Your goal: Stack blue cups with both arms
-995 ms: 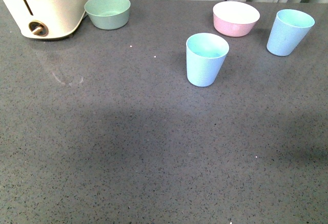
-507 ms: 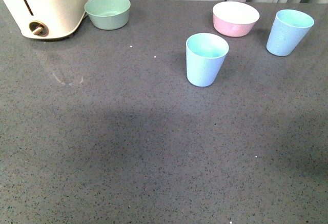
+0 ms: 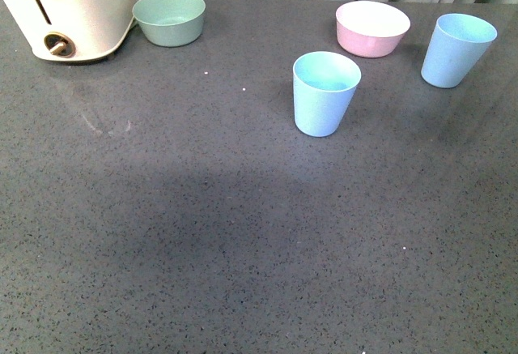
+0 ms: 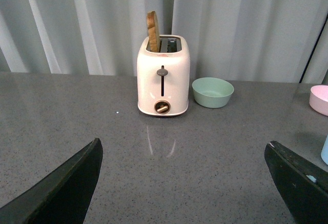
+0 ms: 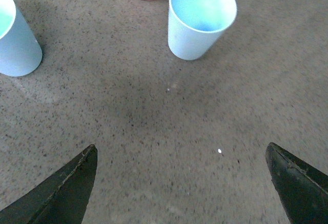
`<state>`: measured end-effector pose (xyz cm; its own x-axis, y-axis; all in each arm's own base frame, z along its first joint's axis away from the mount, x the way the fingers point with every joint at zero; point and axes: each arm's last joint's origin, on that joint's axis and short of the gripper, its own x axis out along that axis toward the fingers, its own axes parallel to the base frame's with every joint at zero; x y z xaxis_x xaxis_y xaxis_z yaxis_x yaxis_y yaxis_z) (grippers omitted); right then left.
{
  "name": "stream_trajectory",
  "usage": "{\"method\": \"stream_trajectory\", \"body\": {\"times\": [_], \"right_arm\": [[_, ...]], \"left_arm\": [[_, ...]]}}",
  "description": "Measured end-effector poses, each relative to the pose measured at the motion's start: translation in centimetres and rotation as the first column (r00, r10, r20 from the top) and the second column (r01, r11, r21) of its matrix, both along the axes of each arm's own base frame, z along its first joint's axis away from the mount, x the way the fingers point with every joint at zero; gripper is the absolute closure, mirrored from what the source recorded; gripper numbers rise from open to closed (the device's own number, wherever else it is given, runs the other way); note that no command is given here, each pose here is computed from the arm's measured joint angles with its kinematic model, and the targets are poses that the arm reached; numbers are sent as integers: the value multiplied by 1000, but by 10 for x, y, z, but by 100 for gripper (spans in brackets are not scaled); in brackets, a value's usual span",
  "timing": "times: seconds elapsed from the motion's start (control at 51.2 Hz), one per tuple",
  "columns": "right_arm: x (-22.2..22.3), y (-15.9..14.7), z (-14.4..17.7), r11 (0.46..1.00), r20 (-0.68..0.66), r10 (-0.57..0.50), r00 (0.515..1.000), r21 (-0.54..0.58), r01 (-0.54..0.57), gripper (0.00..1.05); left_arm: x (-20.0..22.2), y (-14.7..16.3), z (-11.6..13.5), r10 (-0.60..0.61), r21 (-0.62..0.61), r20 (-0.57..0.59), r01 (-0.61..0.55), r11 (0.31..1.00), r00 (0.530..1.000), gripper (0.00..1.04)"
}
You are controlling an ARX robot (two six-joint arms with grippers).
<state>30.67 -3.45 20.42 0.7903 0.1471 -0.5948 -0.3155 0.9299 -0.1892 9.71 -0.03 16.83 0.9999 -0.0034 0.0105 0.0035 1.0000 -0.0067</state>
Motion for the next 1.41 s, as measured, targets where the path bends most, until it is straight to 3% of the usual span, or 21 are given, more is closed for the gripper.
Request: {"method": "stream_trajectory", "body": {"times": [0.156, 0.546, 1.288, 1.405], "right_arm": [[63, 8, -5, 997, -46, 61, 997, -42, -63, 9], [136, 20, -38, 991, -109, 89, 990, -86, -98, 9], [175, 51, -58, 980, -154, 162, 975, -89, -177, 9], [179, 51, -59, 981, -156, 152, 976, -98, -169, 24]], "left_arm": [[0, 0, 0, 0, 0, 0, 0, 1000, 1000, 9], [0, 0, 0, 0, 0, 0, 0, 1000, 1000, 9], [0, 0, 0, 0, 0, 0, 0, 1000, 1000, 9], [0, 0, 0, 0, 0, 0, 0, 1000, 1000, 9]]}}
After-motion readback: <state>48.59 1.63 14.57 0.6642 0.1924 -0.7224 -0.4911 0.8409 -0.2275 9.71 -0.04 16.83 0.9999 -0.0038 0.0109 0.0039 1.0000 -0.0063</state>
